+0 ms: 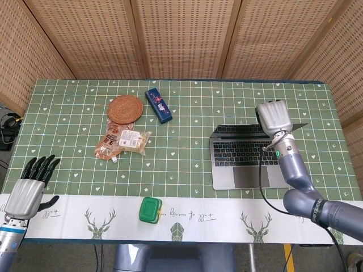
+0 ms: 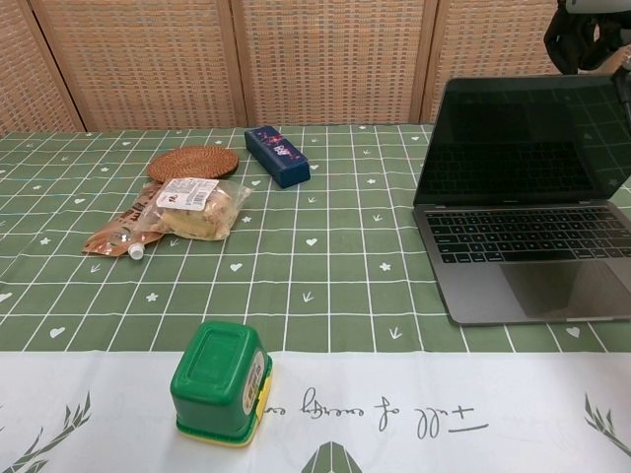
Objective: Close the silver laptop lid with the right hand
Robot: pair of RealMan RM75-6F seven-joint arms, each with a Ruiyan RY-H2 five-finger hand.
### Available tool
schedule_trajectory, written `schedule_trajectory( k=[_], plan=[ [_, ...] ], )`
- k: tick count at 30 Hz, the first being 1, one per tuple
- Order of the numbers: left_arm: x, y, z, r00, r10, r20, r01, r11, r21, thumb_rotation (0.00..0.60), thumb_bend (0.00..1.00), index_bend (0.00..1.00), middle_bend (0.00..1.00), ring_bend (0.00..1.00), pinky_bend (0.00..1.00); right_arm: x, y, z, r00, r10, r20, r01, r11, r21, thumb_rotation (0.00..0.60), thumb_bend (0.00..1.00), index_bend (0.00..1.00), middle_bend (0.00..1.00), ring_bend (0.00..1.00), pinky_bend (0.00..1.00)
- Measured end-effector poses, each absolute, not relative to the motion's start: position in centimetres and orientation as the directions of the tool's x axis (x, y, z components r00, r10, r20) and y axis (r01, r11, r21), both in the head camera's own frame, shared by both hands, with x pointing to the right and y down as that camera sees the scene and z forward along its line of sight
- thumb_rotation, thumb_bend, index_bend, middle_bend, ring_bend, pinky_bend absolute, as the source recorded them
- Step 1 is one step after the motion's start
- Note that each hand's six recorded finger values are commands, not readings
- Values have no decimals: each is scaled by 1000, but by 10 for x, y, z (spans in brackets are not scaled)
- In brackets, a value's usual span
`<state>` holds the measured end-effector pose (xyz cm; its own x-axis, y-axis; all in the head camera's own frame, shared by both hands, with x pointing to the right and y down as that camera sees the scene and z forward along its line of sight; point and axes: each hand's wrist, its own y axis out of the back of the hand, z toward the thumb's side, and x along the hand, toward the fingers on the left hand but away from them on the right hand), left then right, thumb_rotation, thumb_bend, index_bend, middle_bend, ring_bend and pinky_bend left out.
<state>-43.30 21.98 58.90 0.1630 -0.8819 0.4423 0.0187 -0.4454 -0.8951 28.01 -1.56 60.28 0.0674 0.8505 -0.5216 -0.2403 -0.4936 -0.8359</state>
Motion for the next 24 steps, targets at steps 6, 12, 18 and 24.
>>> schedule_trajectory(
  k=[6,12,18,24],
  plan=[
    [-432,221,587,173,-881,441,15,-446,-895,600,198,0,0,0,0,278,-2,599,50,828,-559,-246,-532,-810,600,1000,687,606,483,475],
    [-429,224,586,188,-876,443,16,-449,-894,600,199,0,0,0,0,278,10,596,35,808,-588,-254,-562,-787,600,1000,691,609,485,477],
    [-426,226,585,200,-874,443,20,-448,-894,600,199,0,0,0,0,278,20,595,34,794,-608,-251,-582,-774,600,1000,693,609,485,477],
    [-424,228,582,209,-875,436,20,-442,-897,600,198,0,0,0,0,280,30,597,38,782,-622,-254,-594,-763,600,1000,693,609,485,478]
  ],
)
